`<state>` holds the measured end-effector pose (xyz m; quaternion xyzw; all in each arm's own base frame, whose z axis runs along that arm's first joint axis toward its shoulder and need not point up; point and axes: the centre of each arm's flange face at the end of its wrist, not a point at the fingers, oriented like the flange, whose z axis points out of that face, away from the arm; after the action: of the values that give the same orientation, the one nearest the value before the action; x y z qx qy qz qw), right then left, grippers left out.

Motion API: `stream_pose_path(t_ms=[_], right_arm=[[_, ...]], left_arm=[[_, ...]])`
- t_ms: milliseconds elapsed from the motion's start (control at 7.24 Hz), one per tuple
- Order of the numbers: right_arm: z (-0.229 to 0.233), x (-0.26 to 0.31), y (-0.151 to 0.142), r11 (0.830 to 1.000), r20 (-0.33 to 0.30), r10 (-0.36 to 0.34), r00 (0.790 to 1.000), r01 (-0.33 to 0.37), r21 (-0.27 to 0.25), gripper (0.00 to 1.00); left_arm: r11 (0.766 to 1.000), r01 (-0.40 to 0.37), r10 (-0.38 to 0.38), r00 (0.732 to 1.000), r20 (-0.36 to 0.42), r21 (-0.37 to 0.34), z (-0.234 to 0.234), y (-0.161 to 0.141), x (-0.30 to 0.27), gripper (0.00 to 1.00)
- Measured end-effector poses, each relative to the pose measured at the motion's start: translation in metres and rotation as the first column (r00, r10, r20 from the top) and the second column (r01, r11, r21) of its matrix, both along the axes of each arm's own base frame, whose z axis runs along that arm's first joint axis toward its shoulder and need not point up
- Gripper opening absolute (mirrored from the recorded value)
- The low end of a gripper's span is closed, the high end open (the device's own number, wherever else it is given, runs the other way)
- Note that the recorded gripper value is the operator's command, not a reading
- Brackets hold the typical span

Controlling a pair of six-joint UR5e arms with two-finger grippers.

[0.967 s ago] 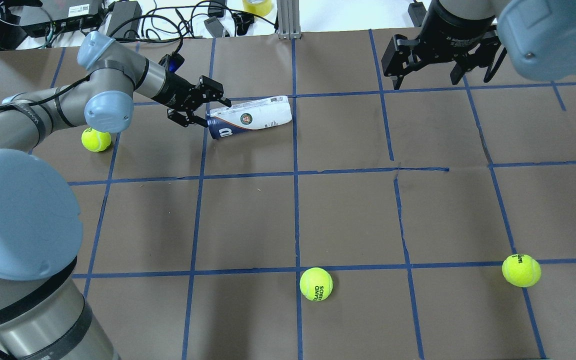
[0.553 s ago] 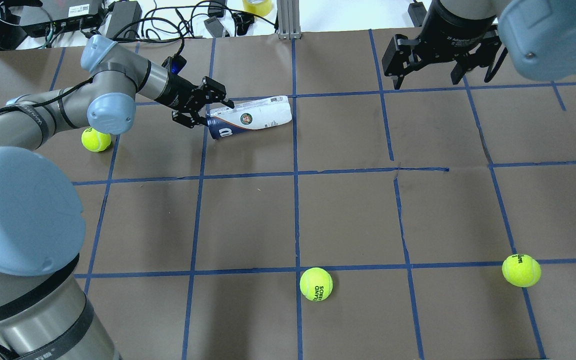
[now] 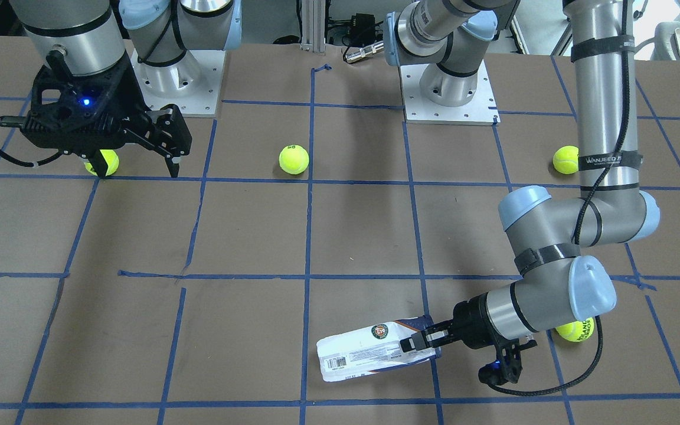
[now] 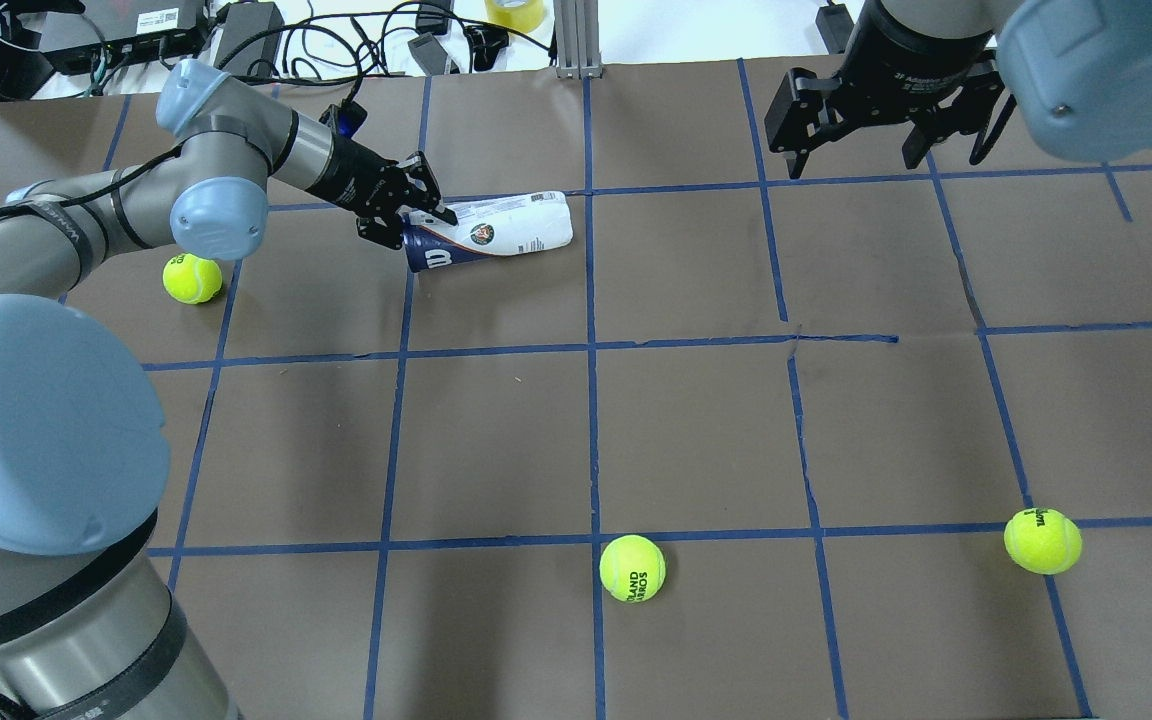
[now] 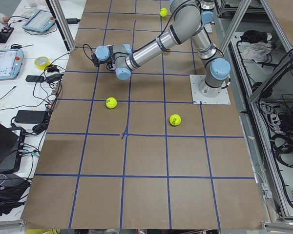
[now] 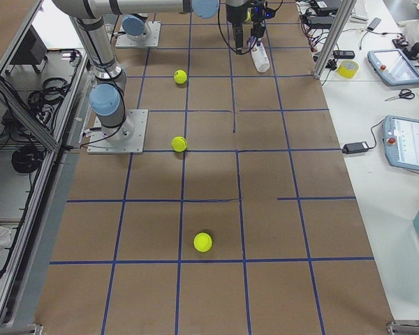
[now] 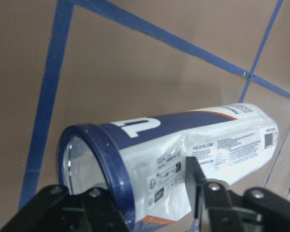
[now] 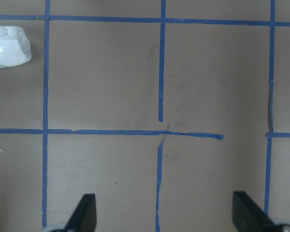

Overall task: Lift up tennis ball bucket
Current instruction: 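Close the left gripper on the can's open end, then lift the can's gripped end with the left gripper, tilting it upright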

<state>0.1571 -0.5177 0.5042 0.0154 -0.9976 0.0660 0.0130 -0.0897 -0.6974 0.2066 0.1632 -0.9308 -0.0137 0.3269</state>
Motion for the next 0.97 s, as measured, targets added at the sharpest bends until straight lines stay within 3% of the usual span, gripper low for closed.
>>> stream_pose_path(t_ms=[553, 967], right_arm=[[0.0, 0.0, 0.0, 1.0, 0.0, 0.0, 1.0, 0.0, 0.001, 1.0], [0.0, 0.0, 0.0, 1.0, 0.0, 0.0, 1.0, 0.0, 0.001, 1.0]], left_arm=[[0.996, -0.077, 0.082, 0.988, 0.129, -0.047, 0.074, -0.015, -0.022, 0.0], [0.996, -0.033, 0.057, 0.956, 0.287, -0.089, 0.12, -0.009, -0.074, 0.0]])
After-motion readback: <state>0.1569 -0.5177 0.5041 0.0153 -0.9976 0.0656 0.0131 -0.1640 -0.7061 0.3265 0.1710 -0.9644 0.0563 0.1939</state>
